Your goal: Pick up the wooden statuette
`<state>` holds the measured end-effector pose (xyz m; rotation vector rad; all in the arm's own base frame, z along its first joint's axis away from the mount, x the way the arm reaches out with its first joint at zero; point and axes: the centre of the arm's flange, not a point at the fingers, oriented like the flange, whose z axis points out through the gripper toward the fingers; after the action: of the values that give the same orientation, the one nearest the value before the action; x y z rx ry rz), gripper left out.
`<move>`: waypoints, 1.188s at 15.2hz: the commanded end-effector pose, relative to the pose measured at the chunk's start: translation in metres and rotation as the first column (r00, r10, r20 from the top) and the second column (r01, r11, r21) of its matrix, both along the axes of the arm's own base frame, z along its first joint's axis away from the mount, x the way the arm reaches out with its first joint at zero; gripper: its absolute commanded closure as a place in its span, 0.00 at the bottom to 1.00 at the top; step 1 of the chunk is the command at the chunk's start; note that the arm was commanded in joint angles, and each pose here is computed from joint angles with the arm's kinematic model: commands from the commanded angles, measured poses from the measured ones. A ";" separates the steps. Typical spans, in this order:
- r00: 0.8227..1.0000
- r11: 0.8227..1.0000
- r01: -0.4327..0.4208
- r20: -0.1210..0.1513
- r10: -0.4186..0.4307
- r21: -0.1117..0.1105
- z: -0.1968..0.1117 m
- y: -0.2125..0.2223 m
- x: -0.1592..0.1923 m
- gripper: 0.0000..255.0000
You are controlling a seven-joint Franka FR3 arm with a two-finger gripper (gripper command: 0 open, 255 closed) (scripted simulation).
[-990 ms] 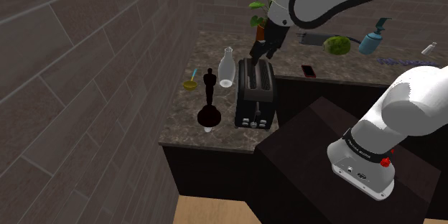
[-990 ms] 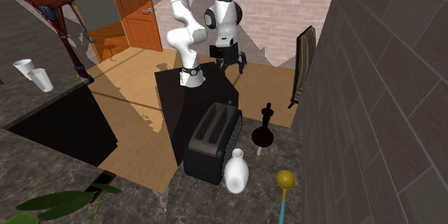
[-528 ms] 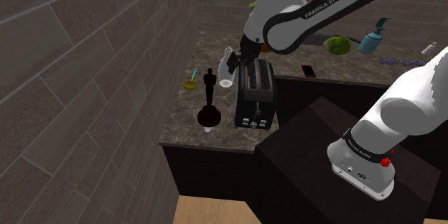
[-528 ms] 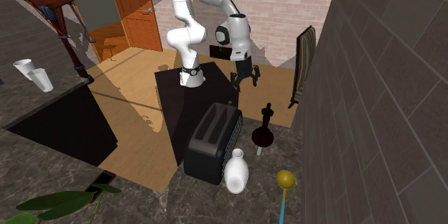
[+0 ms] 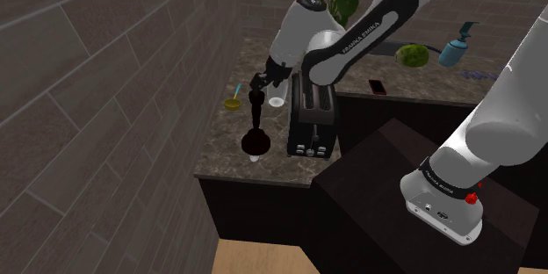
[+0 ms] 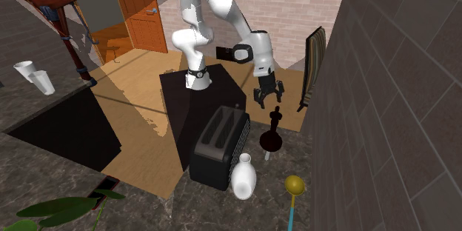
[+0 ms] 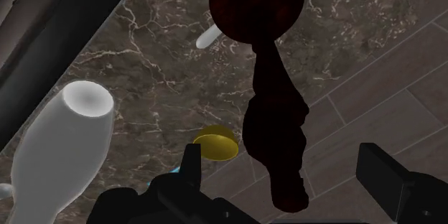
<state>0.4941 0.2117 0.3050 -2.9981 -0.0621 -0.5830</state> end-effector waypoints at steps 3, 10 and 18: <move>1.000 1.000 0.001 0.031 -0.001 0.004 -0.018 0.013 0.017 0.00; 1.000 1.000 0.001 0.031 -0.001 0.004 -0.053 0.013 0.017 0.00; 1.000 1.000 0.001 0.031 -0.001 0.004 -0.052 0.013 0.018 1.00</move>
<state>0.5122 0.2249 0.2529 -2.9849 -0.0619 -0.6292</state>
